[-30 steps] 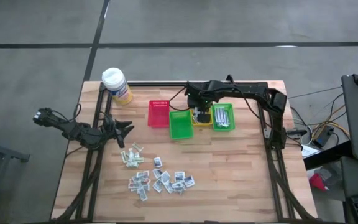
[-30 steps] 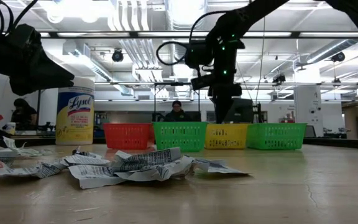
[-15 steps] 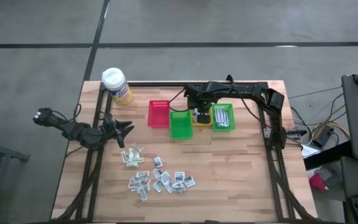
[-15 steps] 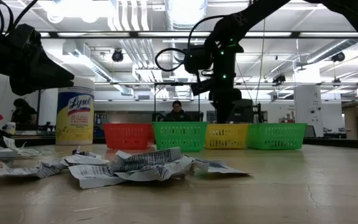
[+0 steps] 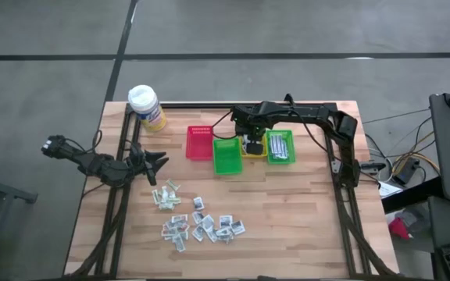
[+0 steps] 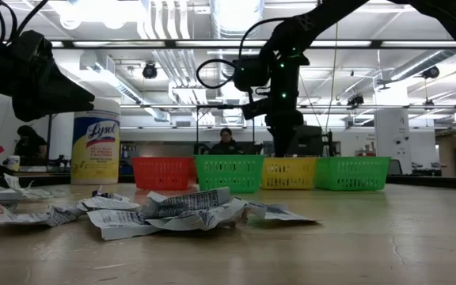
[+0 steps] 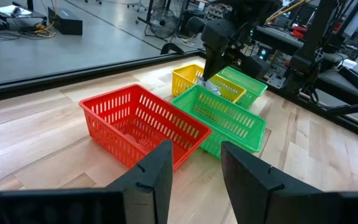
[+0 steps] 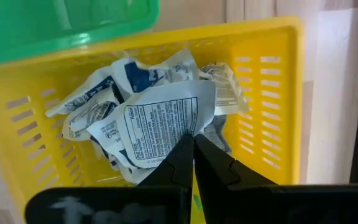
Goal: Pick & Place First Aid Supplies
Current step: Put the alcohol pad into the yellow basket
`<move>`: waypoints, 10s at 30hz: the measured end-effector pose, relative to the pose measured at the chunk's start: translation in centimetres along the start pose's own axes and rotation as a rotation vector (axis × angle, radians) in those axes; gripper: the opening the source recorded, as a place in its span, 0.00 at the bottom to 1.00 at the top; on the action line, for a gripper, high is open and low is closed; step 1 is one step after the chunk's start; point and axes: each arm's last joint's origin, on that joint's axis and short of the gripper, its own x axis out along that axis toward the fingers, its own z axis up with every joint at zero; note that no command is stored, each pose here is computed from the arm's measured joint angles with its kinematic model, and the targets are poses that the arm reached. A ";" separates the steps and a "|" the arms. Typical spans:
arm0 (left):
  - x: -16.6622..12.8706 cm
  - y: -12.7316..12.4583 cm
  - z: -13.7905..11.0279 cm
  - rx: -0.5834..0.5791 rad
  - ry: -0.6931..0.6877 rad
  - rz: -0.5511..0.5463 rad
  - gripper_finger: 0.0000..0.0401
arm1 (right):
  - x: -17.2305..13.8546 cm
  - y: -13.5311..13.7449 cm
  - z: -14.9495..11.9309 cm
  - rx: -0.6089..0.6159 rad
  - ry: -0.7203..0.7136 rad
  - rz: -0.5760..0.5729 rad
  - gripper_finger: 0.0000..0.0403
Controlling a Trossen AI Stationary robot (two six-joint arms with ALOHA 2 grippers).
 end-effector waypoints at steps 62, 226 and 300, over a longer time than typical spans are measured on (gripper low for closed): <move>0.0 0.0 -0.1 0.010 0.009 0.005 0.33 | -14.2 13.9 -2.5 -0.029 -0.278 0.227 0.13; 0.1 0.0 -0.2 0.021 0.015 0.009 0.33 | -6.5 22.7 -2.8 -0.079 0.166 0.176 0.02; 0.1 0.1 -0.1 -0.004 -0.005 0.035 0.33 | -3.2 0.0 0.4 -0.078 -0.005 -0.186 0.02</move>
